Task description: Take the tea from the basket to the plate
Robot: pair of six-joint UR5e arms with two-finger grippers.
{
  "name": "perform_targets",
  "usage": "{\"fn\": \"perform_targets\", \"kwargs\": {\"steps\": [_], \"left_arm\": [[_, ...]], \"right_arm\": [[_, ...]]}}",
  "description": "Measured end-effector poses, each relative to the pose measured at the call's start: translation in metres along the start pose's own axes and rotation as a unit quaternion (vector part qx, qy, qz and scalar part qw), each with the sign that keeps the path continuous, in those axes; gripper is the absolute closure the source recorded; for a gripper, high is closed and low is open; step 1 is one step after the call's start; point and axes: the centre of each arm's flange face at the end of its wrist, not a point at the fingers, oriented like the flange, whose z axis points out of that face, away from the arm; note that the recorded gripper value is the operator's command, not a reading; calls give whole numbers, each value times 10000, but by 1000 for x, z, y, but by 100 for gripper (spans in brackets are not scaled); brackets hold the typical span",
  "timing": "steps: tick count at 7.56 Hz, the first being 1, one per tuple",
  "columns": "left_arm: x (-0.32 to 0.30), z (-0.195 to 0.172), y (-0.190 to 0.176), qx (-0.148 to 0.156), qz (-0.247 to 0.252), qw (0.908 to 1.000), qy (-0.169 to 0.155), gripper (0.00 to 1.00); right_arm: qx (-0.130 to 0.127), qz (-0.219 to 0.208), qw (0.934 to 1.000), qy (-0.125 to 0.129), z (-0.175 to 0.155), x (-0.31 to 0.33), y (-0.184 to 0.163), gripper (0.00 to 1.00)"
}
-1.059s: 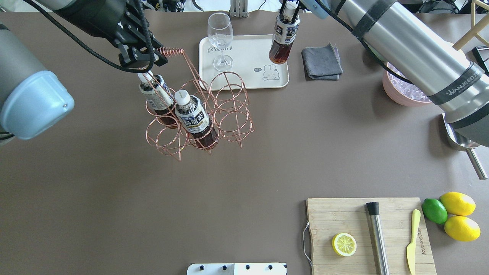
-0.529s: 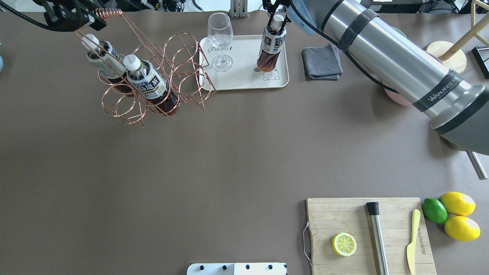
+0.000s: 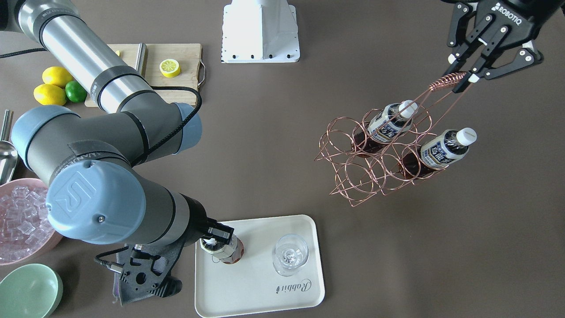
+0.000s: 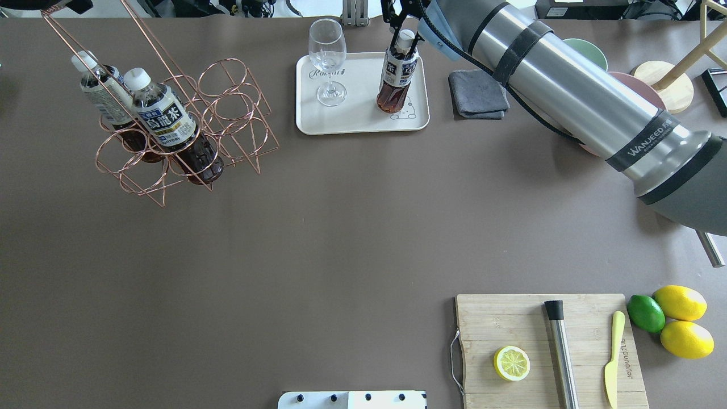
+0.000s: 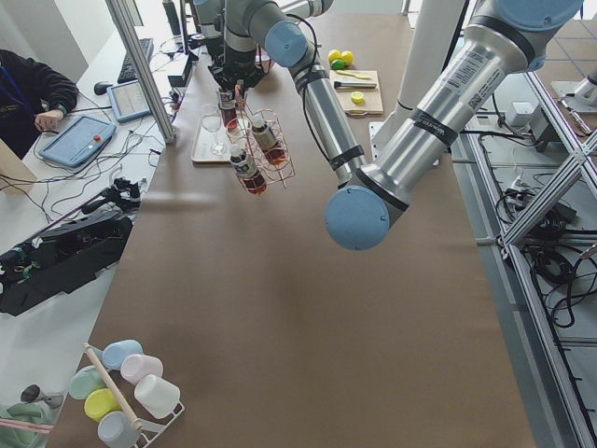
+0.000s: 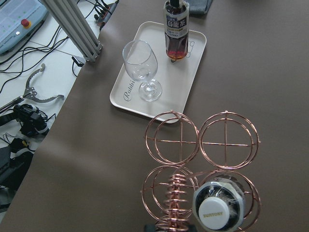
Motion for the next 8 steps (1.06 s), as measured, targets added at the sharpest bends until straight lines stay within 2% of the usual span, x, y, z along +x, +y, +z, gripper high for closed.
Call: {"fn": "perform_targets", "kwargs": {"steps": [2, 3, 4, 6, 8], "left_arm": [[-36, -3, 26, -198, 306, 9992, -136, 100], [-50, -5, 41, -285, 463, 9984, -177, 100], [-66, -1, 55, -407, 575, 9973, -197, 100], [-103, 13, 76, -732, 876, 9931, -259, 100], [-131, 27, 90, -850, 1136, 9895, -258, 100]], "right_arm": [[50, -31, 10000, 61, 5, -1, 2, 100], [85, -47, 9999, 99, 9, -2, 4, 32], [109, -58, 9999, 119, 11, -2, 4, 0], [133, -73, 9998, 137, 12, -4, 6, 0], [159, -127, 9998, 84, 4, -11, 11, 0]]}}
